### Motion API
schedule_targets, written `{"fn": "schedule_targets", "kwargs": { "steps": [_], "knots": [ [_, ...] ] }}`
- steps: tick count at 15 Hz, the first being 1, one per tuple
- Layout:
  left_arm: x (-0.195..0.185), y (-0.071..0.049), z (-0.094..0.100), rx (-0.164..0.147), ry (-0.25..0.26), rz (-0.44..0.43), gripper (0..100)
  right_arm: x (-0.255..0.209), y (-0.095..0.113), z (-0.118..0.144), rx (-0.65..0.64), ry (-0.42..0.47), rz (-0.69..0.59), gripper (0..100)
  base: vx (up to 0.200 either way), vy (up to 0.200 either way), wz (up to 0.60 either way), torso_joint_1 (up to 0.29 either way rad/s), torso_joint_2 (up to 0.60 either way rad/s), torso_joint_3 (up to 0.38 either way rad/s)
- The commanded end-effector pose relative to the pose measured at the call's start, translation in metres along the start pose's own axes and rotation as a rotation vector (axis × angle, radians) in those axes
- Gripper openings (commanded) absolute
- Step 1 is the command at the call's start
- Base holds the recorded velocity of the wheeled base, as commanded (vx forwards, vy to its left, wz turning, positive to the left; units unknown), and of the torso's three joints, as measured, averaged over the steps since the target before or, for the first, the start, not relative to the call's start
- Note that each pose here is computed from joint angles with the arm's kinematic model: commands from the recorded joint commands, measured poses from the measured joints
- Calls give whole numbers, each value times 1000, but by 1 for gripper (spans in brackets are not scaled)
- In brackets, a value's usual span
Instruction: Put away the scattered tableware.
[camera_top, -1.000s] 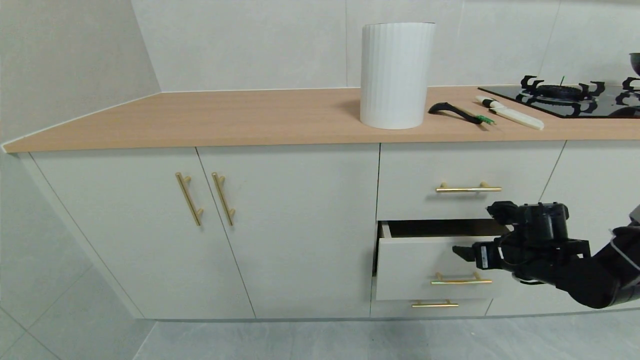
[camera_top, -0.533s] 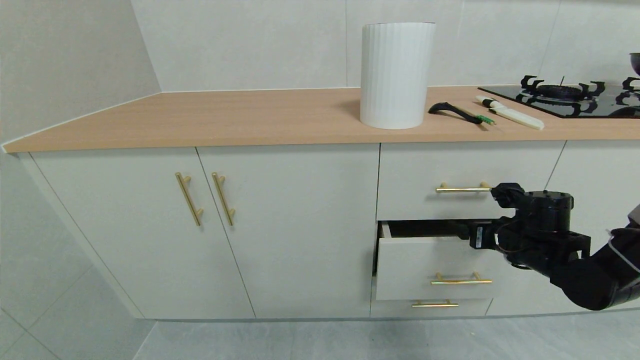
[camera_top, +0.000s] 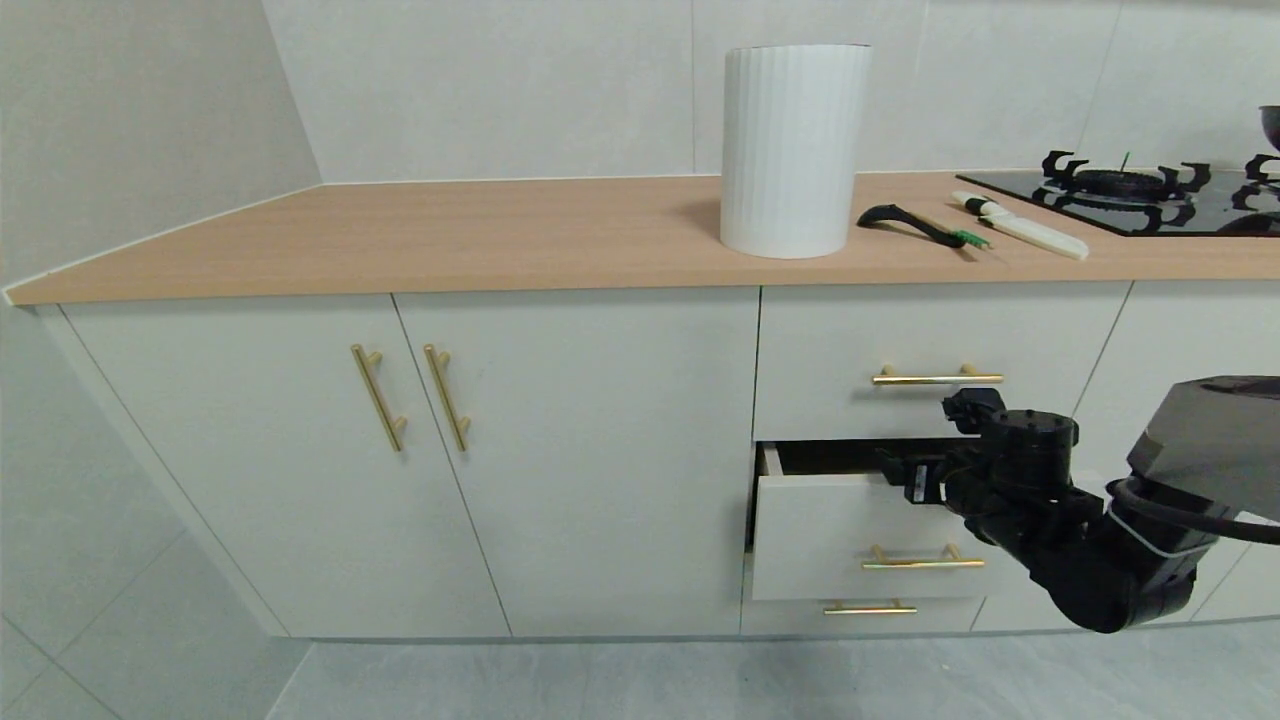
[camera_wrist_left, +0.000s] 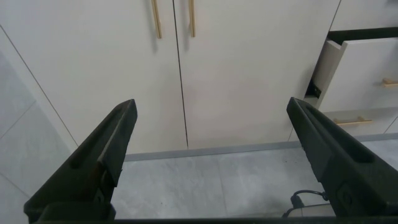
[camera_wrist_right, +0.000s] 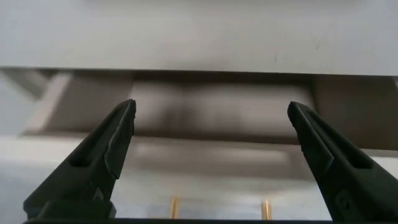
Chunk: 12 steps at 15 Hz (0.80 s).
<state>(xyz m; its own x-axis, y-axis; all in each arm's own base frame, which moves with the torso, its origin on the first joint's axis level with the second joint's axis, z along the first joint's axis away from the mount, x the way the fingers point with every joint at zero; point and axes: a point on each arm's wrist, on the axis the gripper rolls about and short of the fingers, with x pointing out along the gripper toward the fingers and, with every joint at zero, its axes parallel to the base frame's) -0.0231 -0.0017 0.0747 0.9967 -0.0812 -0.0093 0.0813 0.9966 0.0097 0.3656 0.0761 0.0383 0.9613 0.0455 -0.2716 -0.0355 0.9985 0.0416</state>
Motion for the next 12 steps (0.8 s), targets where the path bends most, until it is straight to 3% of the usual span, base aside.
{"fn": "schedule_targets", "kwargs": {
  "steps": [1, 6, 12],
  "knots": [
    [0, 0, 0, 0, 1, 0, 100, 13, 1, -15, -2, 14, -12, 100, 0, 0, 0, 0, 0, 0],
    [0, 0, 0, 0, 1, 0, 100, 6, -1, -23, -12, 50, -7, 100, 0, 0, 0, 0, 0, 0],
    [0, 0, 0, 0, 1, 0, 100, -7, -2, -12, -19, 91, -6, 100, 0, 0, 0, 0, 0, 0]
  ]
}}
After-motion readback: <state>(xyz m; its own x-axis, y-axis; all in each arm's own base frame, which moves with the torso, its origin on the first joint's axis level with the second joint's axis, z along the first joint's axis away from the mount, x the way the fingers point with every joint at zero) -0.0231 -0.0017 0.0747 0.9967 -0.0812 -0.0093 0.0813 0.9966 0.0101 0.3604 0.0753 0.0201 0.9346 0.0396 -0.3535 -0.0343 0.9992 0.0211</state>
